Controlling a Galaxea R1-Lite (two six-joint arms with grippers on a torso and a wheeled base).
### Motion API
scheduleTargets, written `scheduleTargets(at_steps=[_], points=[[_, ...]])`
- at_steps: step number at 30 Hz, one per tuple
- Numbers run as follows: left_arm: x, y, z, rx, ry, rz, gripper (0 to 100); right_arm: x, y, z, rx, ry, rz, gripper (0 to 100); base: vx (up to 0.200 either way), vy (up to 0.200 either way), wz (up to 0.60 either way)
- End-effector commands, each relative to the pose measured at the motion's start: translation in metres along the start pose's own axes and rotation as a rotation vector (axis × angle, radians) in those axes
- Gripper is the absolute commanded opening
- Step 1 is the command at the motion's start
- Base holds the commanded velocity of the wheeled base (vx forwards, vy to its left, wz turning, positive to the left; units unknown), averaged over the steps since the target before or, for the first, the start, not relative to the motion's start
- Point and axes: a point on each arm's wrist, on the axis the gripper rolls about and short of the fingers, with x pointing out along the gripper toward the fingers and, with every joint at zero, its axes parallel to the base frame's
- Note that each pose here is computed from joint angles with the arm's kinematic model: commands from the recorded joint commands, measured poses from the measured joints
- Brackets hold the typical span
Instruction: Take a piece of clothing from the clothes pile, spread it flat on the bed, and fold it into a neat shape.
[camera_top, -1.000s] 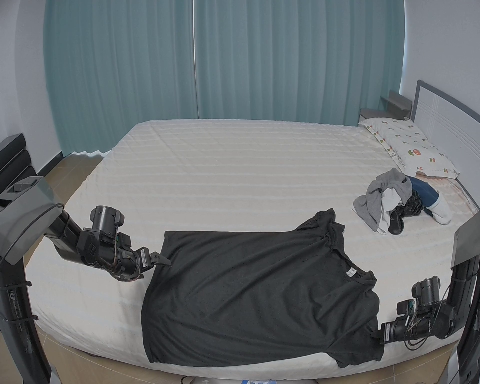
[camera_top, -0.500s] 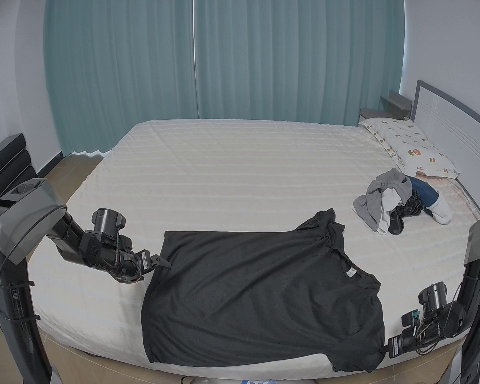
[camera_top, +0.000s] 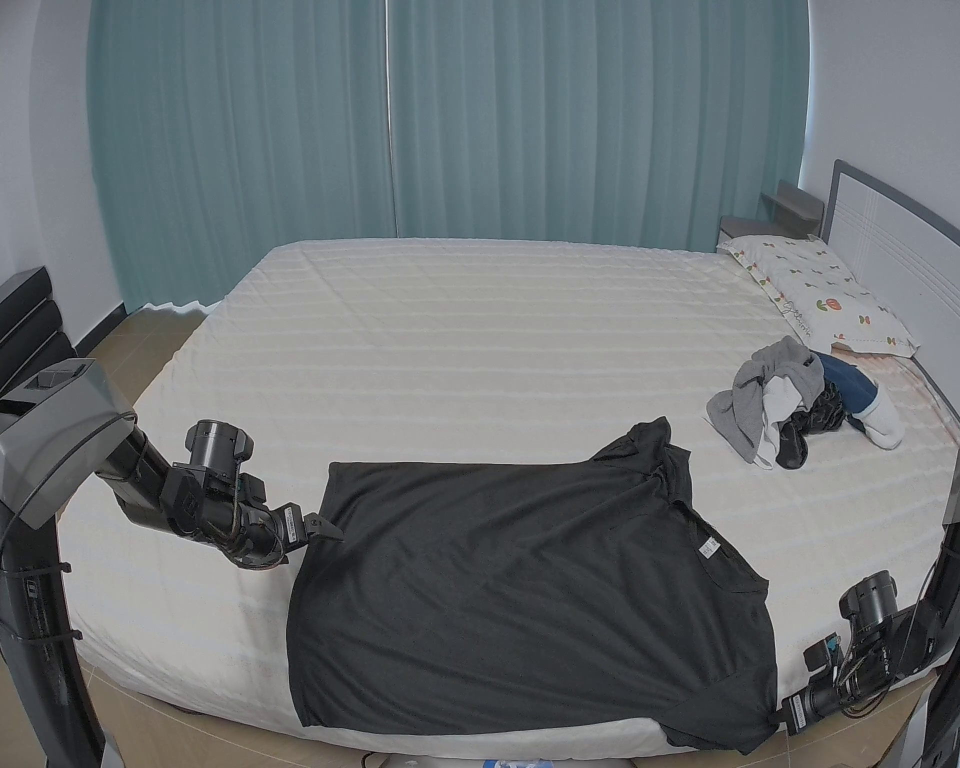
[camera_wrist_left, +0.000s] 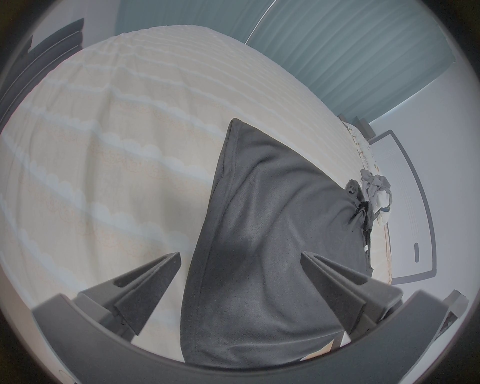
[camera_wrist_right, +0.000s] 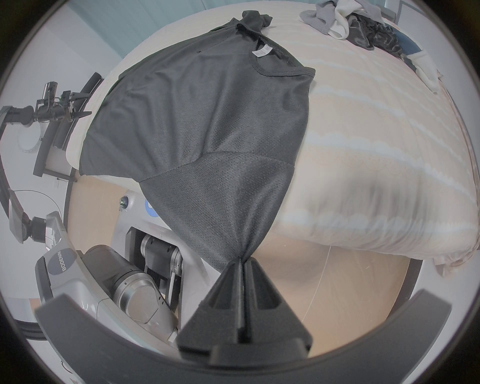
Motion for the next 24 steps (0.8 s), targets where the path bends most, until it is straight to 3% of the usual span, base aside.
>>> scheduleTargets(at_steps=[1,3,4,11,15,18,19,20,24], points=[[0.001,0.000,-0.001,-0.003,0.004,0.002,100,0.000,0.003,-0.005,-0.011,0.030,-0.005,0,0.000,0.000,0.00],[0.000,0.000,-0.001,-0.002,0.003,0.001,100,0.000,0.003,-0.006,-0.015,0.045,-0.023,0,0.000,0.000,0.00],[0.000,0.000,-0.001,-0.002,0.003,0.001,100,0.000,0.004,-0.007,-0.018,0.056,-0.026,100,0.000,0.000,0.00],[0.000,0.000,0.000,-0.004,0.000,0.000,100,-0.003,0.002,0.002,-0.007,-0.005,-0.020,100,0.000,0.000,0.00],[-0.003,-0.002,0.002,0.003,-0.008,-0.010,100,-0.014,0.001,0.020,0.047,-0.142,0.018,100,0.000,0.000,0.00],[-0.003,-0.004,0.005,0.005,-0.013,-0.027,100,-0.028,0.007,0.055,0.201,-0.308,0.116,100,0.000,0.000,0.00],[-0.003,-0.004,0.005,0.005,-0.013,-0.027,100,-0.028,0.007,0.055,0.201,-0.308,0.116,100,0.000,0.000,0.00],[-0.002,-0.004,0.006,0.007,-0.017,-0.038,100,-0.030,0.017,0.078,0.282,-0.362,0.162,100,0.000,0.000,0.00],[0.002,-0.004,0.007,0.006,-0.032,-0.085,100,-0.032,0.036,0.116,0.433,-0.451,0.145,100,0.000,0.000,0.00]])
